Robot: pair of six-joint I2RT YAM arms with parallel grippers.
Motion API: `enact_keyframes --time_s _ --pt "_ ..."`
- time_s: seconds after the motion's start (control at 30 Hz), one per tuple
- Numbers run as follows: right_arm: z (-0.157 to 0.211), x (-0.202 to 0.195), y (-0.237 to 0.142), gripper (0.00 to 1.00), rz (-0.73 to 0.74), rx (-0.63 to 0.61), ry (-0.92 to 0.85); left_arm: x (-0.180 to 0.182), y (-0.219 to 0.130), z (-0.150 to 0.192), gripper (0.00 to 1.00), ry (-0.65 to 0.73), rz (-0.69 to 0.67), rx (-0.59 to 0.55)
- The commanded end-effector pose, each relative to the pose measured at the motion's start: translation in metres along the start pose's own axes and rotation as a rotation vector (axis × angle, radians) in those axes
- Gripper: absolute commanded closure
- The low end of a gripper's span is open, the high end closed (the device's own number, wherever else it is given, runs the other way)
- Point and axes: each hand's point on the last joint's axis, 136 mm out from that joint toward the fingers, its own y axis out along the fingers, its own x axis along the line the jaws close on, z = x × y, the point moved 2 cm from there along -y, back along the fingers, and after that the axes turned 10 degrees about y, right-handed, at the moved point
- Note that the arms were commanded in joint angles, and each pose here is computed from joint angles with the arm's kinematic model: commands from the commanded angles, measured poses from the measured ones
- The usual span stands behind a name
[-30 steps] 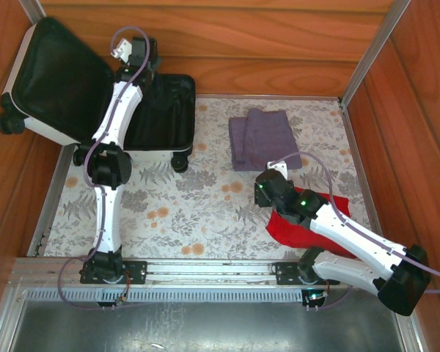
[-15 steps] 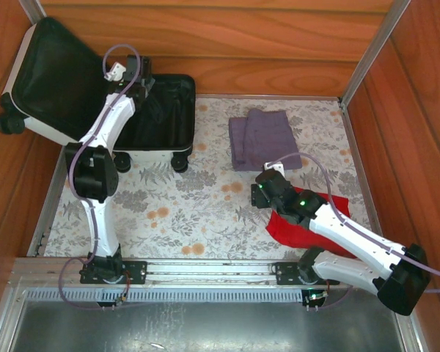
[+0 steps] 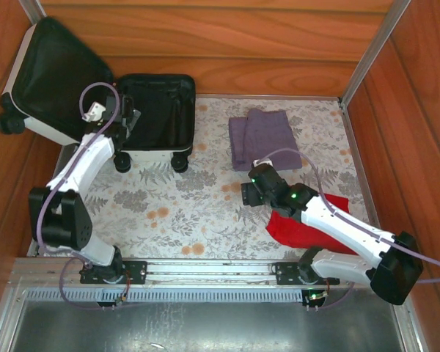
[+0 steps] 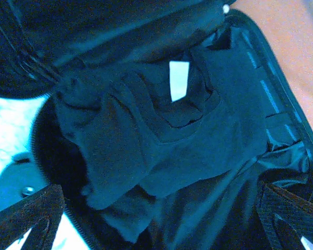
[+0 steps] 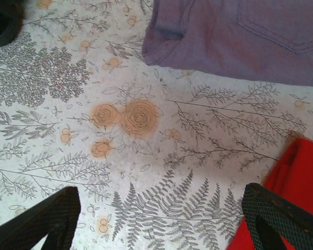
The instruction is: Pack the luggage
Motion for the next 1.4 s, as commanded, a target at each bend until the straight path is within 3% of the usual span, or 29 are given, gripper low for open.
enact_keyframes --time_s 0.0,0.13,0.27,0.4,0.53,0.7,1.0,1.13,1.37 --pt "-0.013 0.008 -0.001 0.15 -0.029 -0.024 0.001 0.001 -0.032 -0.031 0.0 0.169 0.018 -0.125" --pt "-0.016 0.007 0.001 0.16 -0.013 -0.031 -0.001 -0.027 -0.057 -0.05 0.0 0.46 0.115 -0.16" --pt "-0.02 0.004 0.001 0.16 0.015 -0.05 0.0 -0.072 -0.059 -0.042 0.01 0.752 0.25 -0.093" --pt "-0.026 -0.002 -0.002 0.17 0.041 -0.074 0.014 -0.108 -0.031 -0.011 0.02 0.932 0.315 0.071" --pt "-0.029 -0.012 -0.008 0.18 0.066 -0.097 0.045 -0.135 0.012 0.03 0.05 1.05 0.298 0.243" --pt "-0.027 -0.026 -0.017 0.19 0.094 -0.123 0.089 -0.152 0.071 0.064 0.09 1.098 0.218 0.343" --pt "-0.014 -0.042 -0.022 0.19 0.121 -0.122 0.151 -0.16 0.141 0.089 0.15 1.128 0.138 0.31" --pt "-0.008 -0.043 -0.018 0.2 0.129 -0.102 0.165 -0.16 0.164 0.087 0.16 1.153 0.045 0.218" --pt "0.002 -0.046 -0.01 0.21 0.144 -0.062 0.186 -0.181 0.187 0.084 0.27 1.115 0.081 0.088"
